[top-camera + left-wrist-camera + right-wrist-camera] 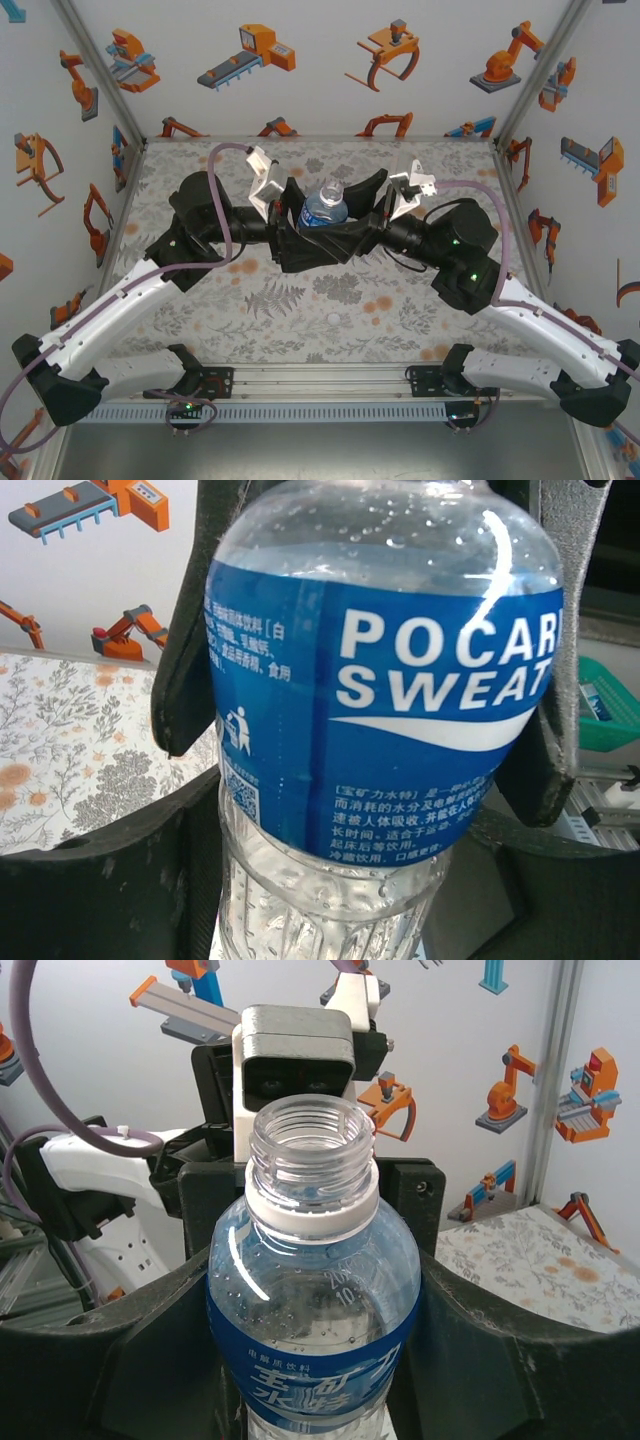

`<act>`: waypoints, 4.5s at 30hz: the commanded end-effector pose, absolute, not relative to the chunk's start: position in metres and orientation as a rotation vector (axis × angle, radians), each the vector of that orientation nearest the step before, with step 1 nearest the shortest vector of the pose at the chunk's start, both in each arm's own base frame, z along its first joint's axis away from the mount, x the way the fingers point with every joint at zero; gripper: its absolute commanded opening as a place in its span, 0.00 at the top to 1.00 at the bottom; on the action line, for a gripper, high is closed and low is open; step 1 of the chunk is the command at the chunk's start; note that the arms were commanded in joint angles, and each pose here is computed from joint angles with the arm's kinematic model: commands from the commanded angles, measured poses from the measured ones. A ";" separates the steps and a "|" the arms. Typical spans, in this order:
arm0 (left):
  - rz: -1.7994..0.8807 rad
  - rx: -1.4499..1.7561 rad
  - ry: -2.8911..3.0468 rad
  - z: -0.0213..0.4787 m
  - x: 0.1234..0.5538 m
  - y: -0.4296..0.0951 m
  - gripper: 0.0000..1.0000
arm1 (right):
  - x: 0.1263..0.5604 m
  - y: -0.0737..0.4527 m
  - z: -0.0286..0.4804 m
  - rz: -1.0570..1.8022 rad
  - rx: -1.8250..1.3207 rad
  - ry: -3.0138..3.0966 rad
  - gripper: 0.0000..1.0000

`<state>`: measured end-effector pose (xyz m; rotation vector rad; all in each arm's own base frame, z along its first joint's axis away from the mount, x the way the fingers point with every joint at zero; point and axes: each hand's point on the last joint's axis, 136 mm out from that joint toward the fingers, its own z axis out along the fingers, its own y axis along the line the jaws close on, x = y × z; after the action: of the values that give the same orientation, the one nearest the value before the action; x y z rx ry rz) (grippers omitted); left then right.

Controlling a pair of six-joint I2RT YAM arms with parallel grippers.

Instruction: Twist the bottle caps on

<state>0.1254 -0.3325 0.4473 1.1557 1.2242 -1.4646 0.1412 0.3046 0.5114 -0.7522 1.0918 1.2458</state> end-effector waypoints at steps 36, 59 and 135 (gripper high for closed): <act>-0.770 0.633 1.785 0.317 0.301 -0.170 1.00 | 0.284 0.174 0.234 0.540 -0.163 2.252 0.29; -0.662 0.560 1.844 0.301 0.310 -0.152 0.99 | 0.224 0.247 0.096 0.278 -0.374 2.682 0.49; -0.648 0.544 1.868 0.297 0.311 -0.150 0.97 | 0.246 0.266 0.074 0.272 -0.427 2.774 0.53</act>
<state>0.3112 -0.1513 0.2946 0.5488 1.8753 -0.6493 0.2463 0.2610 0.0643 -0.4321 2.7824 0.2289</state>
